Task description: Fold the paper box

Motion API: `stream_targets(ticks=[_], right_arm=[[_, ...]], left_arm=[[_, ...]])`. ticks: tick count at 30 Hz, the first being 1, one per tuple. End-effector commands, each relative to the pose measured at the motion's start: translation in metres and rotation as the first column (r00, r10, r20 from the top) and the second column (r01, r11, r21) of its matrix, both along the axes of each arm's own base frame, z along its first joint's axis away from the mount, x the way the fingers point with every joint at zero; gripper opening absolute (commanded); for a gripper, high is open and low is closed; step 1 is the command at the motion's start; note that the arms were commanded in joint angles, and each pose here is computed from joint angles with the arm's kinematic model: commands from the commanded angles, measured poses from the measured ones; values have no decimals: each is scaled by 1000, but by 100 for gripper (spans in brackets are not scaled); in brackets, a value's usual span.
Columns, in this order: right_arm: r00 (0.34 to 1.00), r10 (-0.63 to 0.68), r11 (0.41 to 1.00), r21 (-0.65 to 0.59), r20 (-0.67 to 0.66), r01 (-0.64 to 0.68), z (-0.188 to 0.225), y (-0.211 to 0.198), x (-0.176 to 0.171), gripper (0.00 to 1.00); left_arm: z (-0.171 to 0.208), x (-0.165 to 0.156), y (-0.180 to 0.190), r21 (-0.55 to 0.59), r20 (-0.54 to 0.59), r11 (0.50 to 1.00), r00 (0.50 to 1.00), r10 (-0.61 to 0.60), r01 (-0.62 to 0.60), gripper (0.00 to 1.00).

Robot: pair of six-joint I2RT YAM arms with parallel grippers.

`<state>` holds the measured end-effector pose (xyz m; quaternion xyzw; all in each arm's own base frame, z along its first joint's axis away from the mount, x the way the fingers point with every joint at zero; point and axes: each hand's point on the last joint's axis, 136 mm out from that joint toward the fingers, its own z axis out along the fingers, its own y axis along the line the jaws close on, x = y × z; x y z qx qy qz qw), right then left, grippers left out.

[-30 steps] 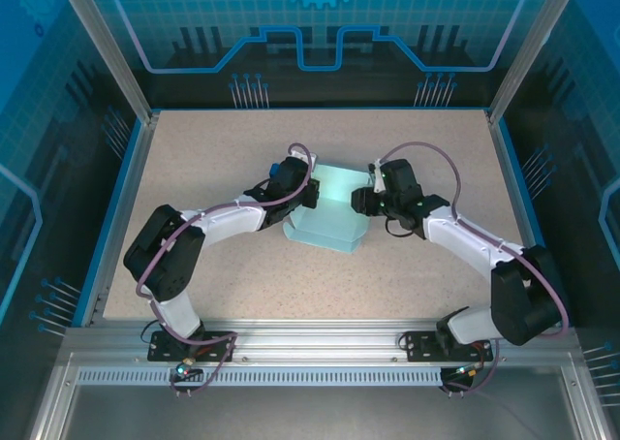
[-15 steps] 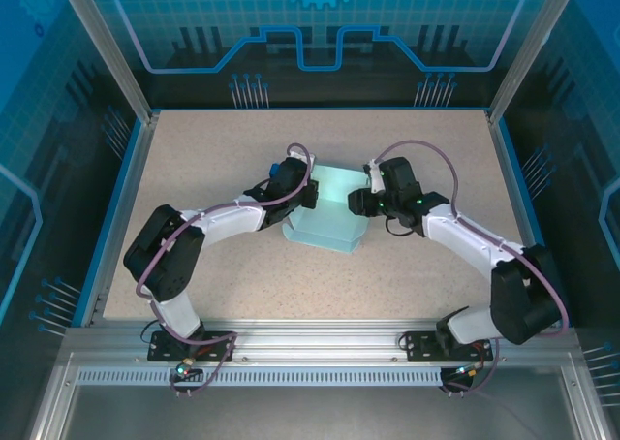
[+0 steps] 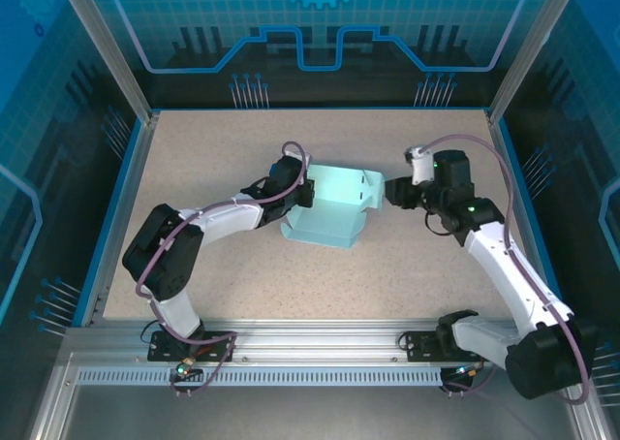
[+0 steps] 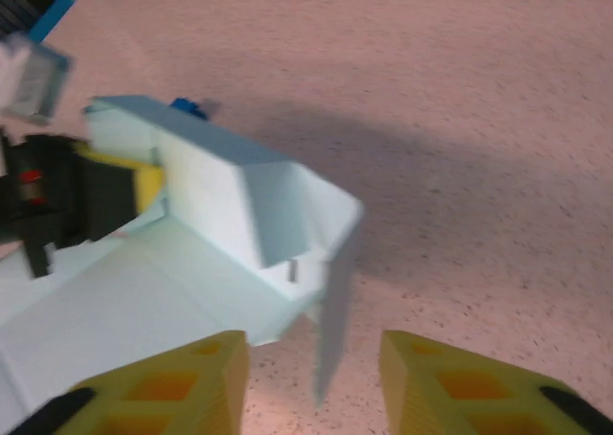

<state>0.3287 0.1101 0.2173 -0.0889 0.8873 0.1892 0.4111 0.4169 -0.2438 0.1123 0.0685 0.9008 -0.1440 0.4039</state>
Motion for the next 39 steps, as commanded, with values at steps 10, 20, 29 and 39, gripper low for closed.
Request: stream_targets(ticks=[10,20,29,39], right_arm=[[973,217,963,178,-76,-201,-57,32,13,34],[936,352,913,225,-12,-340,-47,60,10,43],[927,374,900,237,13,-367,-36,57,9,48],[898,438,842,336,29,-422,-29,48,-5,50]], left_arm=[[36,-5,-11,-112,22,993,999,-30,33,0],[33,-6,-15,-118,11,992,999,-50,51,0],[31,-6,-14,-112,10,992,999,-49,50,0],[31,-5,-14,-107,7,993,999,-48,49,0]])
